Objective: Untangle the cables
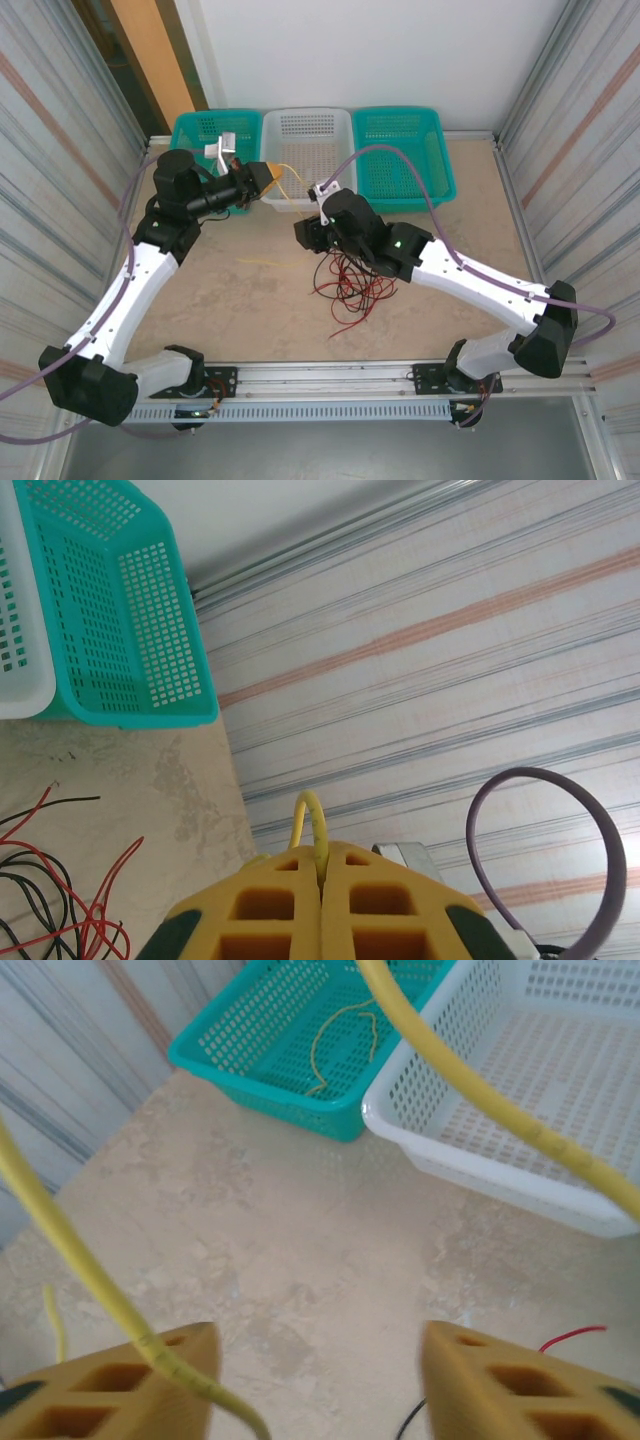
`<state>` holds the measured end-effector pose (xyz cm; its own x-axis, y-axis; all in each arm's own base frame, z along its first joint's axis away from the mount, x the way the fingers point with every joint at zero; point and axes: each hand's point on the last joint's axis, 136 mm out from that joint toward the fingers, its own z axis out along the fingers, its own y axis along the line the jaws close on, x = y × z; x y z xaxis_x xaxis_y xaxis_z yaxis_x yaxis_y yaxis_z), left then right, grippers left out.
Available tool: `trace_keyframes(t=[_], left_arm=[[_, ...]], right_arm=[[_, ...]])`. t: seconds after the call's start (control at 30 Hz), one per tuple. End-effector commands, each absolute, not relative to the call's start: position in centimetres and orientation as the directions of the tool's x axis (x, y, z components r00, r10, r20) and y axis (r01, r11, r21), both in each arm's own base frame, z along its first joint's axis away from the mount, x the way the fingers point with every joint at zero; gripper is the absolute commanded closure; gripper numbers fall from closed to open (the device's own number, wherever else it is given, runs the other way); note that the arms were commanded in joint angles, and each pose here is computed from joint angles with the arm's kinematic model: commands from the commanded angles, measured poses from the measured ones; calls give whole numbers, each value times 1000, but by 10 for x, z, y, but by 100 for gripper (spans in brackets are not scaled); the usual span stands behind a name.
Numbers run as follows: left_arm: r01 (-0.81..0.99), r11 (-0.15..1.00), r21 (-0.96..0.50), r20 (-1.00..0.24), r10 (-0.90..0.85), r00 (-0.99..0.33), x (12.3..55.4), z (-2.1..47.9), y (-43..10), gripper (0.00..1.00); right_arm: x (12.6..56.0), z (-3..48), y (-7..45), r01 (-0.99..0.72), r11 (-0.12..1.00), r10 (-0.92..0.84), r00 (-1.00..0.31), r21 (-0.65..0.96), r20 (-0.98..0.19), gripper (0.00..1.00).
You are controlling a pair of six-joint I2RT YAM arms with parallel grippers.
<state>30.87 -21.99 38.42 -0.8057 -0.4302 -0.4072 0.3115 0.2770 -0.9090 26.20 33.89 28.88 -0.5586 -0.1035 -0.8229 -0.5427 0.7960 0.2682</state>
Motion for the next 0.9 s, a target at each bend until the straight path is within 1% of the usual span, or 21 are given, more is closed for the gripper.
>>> trace_keyframes(t=[0.0,0.03,0.13,0.2,0.27,0.3,0.33,0.37,0.43,0.47,0.53,0.6,0.67,0.73,0.8,0.87], left_arm=[[357,258,-898,-436,-402,-805,302,397,-224,100],[355,259,-898,-434,-403,-806,302,396,-224,100],[356,258,-898,-435,-403,-806,302,397,-225,100],[355,258,-899,-434,-402,-806,302,396,-225,100],[361,262,-895,-441,-403,-802,302,397,-225,100],[361,268,-893,-444,-402,-801,303,396,-225,96],[364,276,-890,-450,-399,-799,303,394,-225,83],[370,281,-885,-459,-399,-794,303,394,-225,65],[392,306,-868,-490,-397,-776,303,392,-223,45],[412,327,-850,-519,-389,-761,302,391,-224,40],[444,382,-811,-573,-362,-735,297,387,-224,35],[469,449,-761,-626,-318,-712,292,378,-227,34],[504,545,-670,-702,-245,-668,284,367,-229,35],[558,593,-580,-768,-168,-618,271,361,-234,35],[618,578,-533,-802,-110,-587,254,360,-243,35],[693,510,-510,-821,-46,-569,234,359,-257,35]], right_arm=[[265,302,343,-561,770,-68,-546,304,-835,65],[266,302,343,-561,768,-65,-547,308,-834,66],[267,303,344,-566,759,-55,-549,322,-834,72],[267,304,344,-569,753,-52,-551,329,-833,81],[266,305,345,-575,747,-49,-549,334,-834,96],[265,307,344,-580,741,-45,-546,338,-837,100],[264,310,344,-584,735,-38,-542,344,-840,100],[264,313,342,-580,735,-27,-542,351,-840,100],[263,318,337,-572,738,-6,-538,359,-843,100],[264,321,334,-565,740,6,-536,365,-844,100],[265,325,326,-550,745,31,-536,377,-844,100],[266,329,320,-541,744,53,-538,393,-841,100],[269,331,312,-521,746,81,-545,414,-834,100],[272,329,303,-495,753,110,-554,433,-825,100],[276,327,297,-475,750,139,-568,461,-811,100],[278,328,291,-458,745,169,-573,485,-802,100]])
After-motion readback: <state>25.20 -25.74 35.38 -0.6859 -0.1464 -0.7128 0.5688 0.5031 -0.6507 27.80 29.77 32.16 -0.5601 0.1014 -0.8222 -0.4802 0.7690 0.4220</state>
